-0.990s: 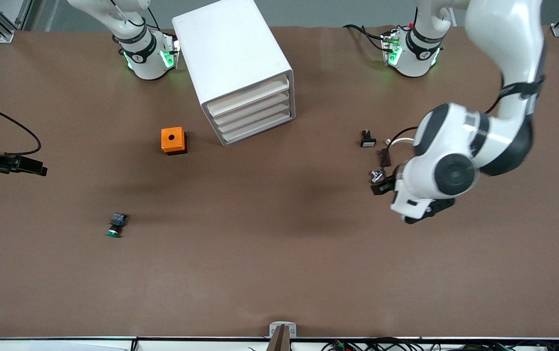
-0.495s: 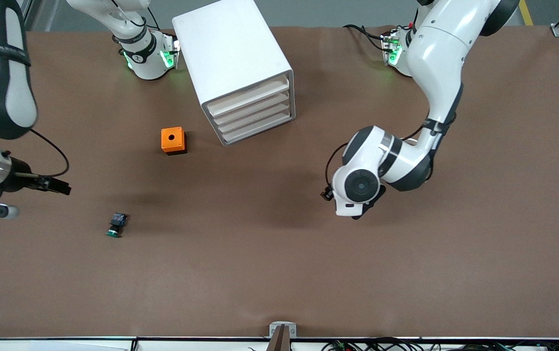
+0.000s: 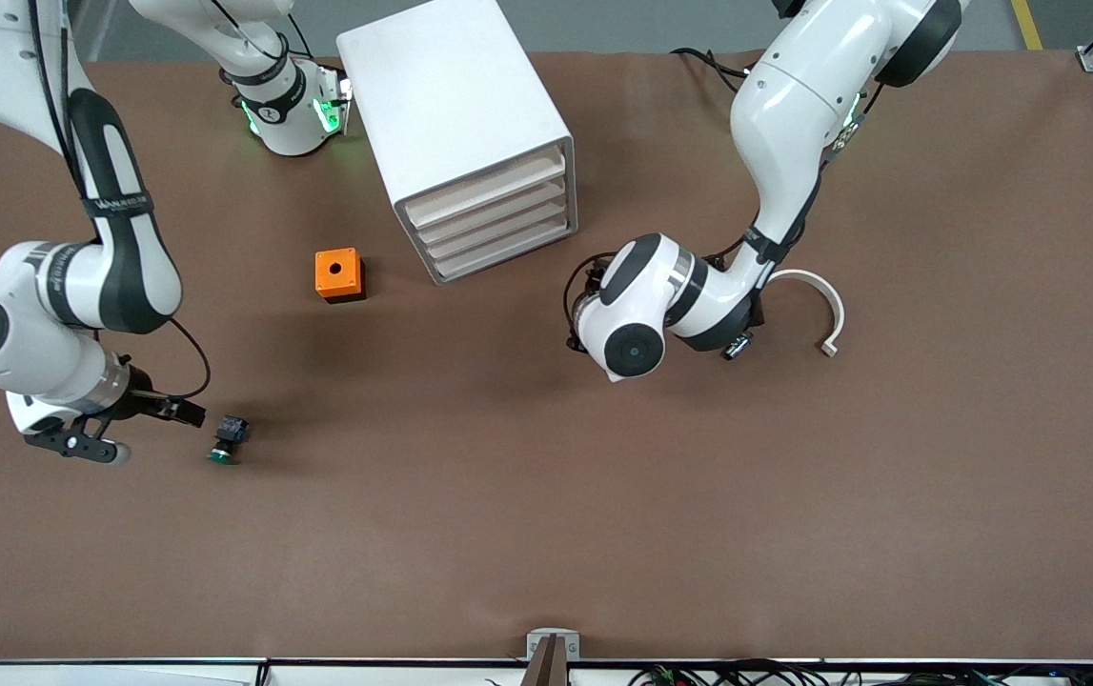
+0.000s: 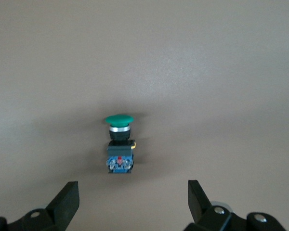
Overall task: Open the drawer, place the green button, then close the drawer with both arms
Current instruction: 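Grasp the drawer front with the left gripper while the right gripper grasps the button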
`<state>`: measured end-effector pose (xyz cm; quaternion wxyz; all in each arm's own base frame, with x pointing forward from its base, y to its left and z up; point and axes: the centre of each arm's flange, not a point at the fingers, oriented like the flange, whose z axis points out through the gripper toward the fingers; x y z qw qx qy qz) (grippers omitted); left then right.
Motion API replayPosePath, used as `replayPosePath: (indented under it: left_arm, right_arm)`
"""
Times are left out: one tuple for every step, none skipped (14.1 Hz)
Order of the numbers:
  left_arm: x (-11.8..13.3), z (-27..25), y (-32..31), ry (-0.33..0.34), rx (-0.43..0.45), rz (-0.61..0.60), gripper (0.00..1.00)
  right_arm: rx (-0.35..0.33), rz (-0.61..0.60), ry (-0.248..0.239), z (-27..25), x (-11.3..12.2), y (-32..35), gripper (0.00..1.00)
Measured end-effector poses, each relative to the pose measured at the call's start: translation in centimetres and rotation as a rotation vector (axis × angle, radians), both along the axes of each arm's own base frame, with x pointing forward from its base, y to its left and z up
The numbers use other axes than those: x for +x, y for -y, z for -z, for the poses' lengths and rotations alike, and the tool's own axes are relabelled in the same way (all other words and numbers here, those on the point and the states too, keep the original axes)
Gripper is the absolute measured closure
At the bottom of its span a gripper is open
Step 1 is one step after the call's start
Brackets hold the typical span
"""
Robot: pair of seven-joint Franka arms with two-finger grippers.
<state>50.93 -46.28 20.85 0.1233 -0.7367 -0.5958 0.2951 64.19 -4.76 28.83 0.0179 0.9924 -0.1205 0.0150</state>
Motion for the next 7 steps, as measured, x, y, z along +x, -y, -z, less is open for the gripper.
replayPosePath:
  left_arm:
    - [-0.3, 0.4, 0.4, -0.043, -0.008, -0.054, 0.01]
    - [-0.5, 0.6, 0.8, -0.093, -0.033, -0.111, 0.01]
    - [-0.5, 0.7, 1.0, -0.141, -0.058, -0.168, 0.02]
    - [-0.5, 0.8, 1.2, -0.189, -0.075, -0.226, 0.03]
    - [-0.6, 1.1, 1.4, -0.232, -0.076, -0.279, 0.04]
    - [-0.7, 1.6, 1.6, -0.275, -0.065, -0.332, 0.07]
    - [-0.9, 2.2, 1.7, -0.318, -0.045, -0.383, 0.07]
  right_arm:
    - [0.000, 0.007, 0.001, 1.3, 0.0, 0.1, 0.00]
    - [0.005, 0.018, -0.002, 2.3, 0.0, 0.1, 0.00]
    - [0.012, 0.027, -0.004, 3.0, 0.0, 0.1, 0.00]
    - [0.017, 0.033, 0.001, 3.5, 0.0, 0.1, 0.00]
    - [0.018, 0.035, 0.011, 3.9, 0.1, 0.1, 0.00]
    - [0.016, 0.034, 0.024, 4.5, 0.1, 0.0, 0.00]
    - [0.014, 0.033, 0.032, 5.3, 0.0, 0.0, 0.00]
